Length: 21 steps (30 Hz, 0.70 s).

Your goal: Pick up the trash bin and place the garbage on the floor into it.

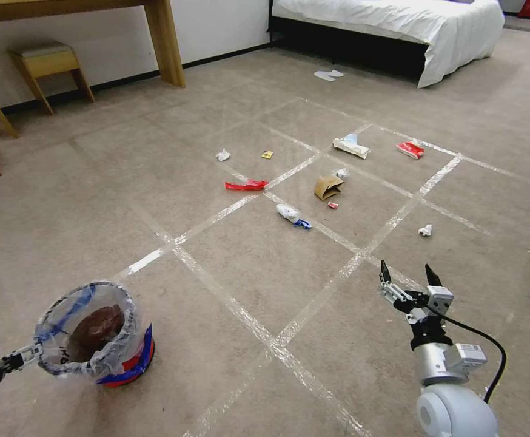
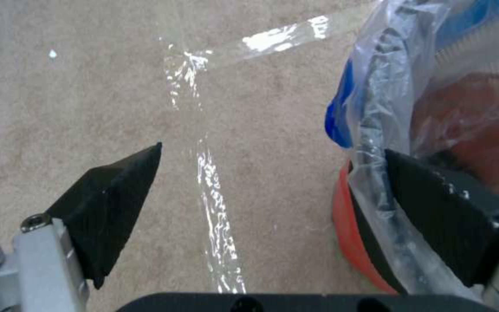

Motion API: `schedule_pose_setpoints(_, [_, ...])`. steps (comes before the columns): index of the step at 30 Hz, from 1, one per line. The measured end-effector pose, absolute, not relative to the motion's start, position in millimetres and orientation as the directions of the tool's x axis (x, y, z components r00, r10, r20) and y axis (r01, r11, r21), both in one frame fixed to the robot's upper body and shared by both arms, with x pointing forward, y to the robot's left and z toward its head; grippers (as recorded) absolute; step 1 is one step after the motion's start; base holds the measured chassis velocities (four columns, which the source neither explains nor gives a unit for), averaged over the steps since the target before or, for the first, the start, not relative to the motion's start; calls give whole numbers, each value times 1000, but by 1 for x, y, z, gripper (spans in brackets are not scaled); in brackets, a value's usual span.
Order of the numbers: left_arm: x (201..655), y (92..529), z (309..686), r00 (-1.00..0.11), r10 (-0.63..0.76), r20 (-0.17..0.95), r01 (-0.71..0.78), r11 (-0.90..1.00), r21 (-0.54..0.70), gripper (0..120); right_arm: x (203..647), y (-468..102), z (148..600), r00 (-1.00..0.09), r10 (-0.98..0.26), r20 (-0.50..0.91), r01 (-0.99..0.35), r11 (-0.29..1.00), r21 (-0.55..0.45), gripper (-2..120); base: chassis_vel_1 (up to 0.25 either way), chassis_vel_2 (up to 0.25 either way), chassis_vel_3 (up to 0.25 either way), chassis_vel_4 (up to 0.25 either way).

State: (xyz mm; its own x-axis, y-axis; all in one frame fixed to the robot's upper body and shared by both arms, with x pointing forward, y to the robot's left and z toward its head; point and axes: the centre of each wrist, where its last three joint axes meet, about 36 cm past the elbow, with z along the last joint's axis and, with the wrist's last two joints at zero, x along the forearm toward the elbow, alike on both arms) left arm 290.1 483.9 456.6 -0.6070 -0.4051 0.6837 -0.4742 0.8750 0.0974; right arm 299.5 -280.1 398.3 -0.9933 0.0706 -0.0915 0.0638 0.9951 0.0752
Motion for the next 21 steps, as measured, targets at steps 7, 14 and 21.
schedule_pose_setpoints(7, [286, 472, 469, -642, -395, 656, -450, 888, 95, 100, 299, -279, 399, -993, 69, -94, 62, 995, 75, 100, 0, 0, 0, 0])
schedule_pose_setpoints(14, [281, 457, 481, -672, -379, 636, -423, 902, 91, 100, 297, -280, 401, -993, 65, -98, 58, 996, 72, 100, 0, 0, 0, 0])
schedule_pose_setpoints(21, [282, 453, 480, -675, -368, 640, -419, 905, 78, 100, 295, -282, 406, -992, 59, -109, 51, 996, 72, 100, 0, 0, 0, 0])
